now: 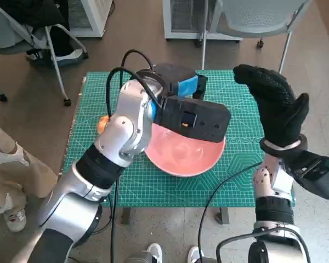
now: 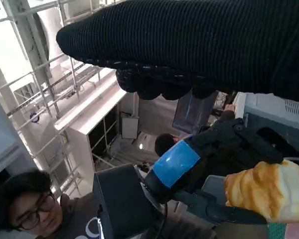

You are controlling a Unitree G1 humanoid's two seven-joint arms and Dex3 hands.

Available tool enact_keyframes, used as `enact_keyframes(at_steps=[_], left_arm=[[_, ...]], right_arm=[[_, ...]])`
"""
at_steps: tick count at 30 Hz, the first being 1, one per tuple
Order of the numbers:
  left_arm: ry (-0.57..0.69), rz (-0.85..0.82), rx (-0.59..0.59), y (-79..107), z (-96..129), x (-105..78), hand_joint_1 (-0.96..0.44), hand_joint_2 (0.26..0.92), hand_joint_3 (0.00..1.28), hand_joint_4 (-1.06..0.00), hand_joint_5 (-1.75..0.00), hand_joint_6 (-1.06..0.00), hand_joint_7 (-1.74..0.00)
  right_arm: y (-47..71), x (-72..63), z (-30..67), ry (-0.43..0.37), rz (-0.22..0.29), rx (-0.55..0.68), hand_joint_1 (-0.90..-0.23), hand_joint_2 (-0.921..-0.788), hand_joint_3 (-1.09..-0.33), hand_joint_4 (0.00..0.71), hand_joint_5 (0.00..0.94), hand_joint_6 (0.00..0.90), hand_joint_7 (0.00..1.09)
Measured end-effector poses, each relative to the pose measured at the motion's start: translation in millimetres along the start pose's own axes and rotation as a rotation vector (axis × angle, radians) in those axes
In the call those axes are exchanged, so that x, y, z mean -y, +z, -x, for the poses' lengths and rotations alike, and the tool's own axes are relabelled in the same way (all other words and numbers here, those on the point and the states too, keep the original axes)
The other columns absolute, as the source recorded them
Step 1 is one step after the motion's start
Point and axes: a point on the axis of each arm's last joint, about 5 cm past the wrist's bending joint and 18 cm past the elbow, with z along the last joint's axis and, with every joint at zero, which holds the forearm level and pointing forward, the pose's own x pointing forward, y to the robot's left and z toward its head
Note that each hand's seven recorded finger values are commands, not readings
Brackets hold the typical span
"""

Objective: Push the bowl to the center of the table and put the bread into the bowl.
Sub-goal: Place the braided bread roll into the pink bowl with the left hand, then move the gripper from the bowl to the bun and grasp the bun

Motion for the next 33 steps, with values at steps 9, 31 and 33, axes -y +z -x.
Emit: enact_keyframes(at_steps=[9, 31, 33], left_arm=[[-0.019, 0.069, 0.010, -6.3, 3, 2.3, -0.27, 0.726, 0.06, -0.02, -0.08, -0.21, -0.04], [0.036, 0.049, 0.040, -7.2, 18, 3.7, -0.35, 0.761, 0.02, -0.02, 0.00, -0.24, -0.03], [0.034, 0.054, 0.040, -7.9, 18, 4.8, -0.35, 0.762, 0.02, -0.02, 0.00, -0.24, -0.03]], right_arm=[[-1.1, -0.6, 0.4, 0.006, 0.001, -0.012, -0.606, -0.921, -0.717, 0.151, 0.006, -0.001, 0.51], [-1.9, -1.8, -0.7, 0.021, -0.008, -0.018, -0.605, -0.921, -0.718, 0.150, 0.004, -0.001, 0.51], [-1.9, -1.8, -0.8, 0.023, -0.009, -0.018, -0.605, -0.921, -0.717, 0.150, 0.004, -0.001, 0.51]])
